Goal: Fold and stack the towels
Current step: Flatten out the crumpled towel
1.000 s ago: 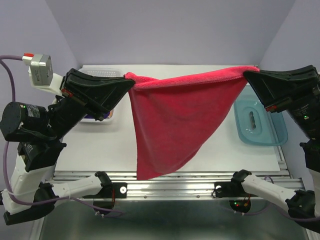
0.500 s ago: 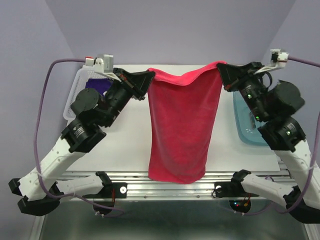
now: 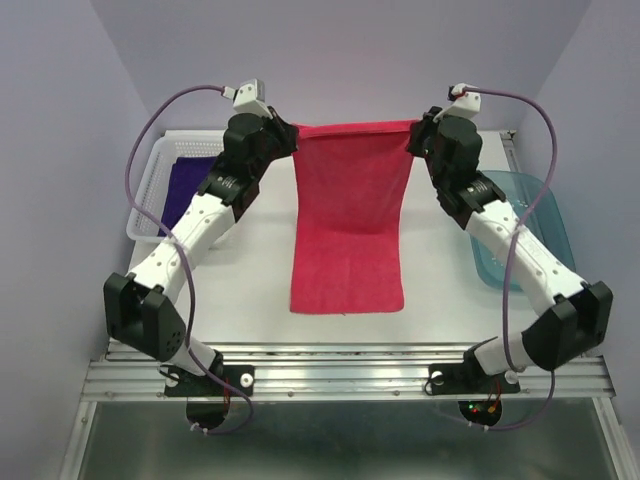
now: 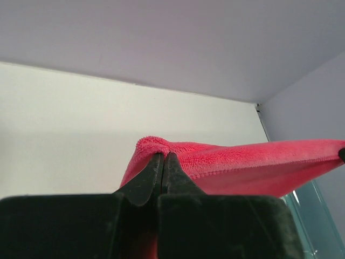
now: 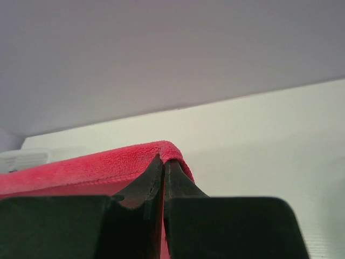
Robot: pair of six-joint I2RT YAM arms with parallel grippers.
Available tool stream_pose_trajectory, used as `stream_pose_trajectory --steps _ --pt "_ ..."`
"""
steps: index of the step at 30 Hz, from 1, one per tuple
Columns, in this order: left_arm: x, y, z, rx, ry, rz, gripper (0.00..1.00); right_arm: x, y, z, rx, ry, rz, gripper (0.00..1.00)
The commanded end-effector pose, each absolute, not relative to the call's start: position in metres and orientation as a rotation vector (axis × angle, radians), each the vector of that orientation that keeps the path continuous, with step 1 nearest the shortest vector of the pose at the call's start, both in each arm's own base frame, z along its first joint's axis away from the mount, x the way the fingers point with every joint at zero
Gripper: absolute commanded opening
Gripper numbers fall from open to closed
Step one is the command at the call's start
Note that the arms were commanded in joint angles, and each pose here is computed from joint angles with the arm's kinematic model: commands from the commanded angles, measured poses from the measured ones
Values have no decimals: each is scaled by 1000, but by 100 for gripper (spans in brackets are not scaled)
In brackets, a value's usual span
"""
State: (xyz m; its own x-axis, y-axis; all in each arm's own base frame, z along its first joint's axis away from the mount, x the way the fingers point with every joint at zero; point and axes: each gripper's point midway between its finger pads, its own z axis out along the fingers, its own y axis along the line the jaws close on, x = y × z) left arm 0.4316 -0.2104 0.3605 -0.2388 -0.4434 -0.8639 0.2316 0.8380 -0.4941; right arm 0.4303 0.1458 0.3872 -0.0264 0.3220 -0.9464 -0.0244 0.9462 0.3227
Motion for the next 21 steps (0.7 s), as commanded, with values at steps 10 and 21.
stream_pose_trajectory --steps 10,21 --pt "547 -208 346 -94 1691 -641 0 552 125 335 283 1620 394 1" --pt "590 -213 280 -77 1806 -651 0 597 139 270 225 1761 456 1"
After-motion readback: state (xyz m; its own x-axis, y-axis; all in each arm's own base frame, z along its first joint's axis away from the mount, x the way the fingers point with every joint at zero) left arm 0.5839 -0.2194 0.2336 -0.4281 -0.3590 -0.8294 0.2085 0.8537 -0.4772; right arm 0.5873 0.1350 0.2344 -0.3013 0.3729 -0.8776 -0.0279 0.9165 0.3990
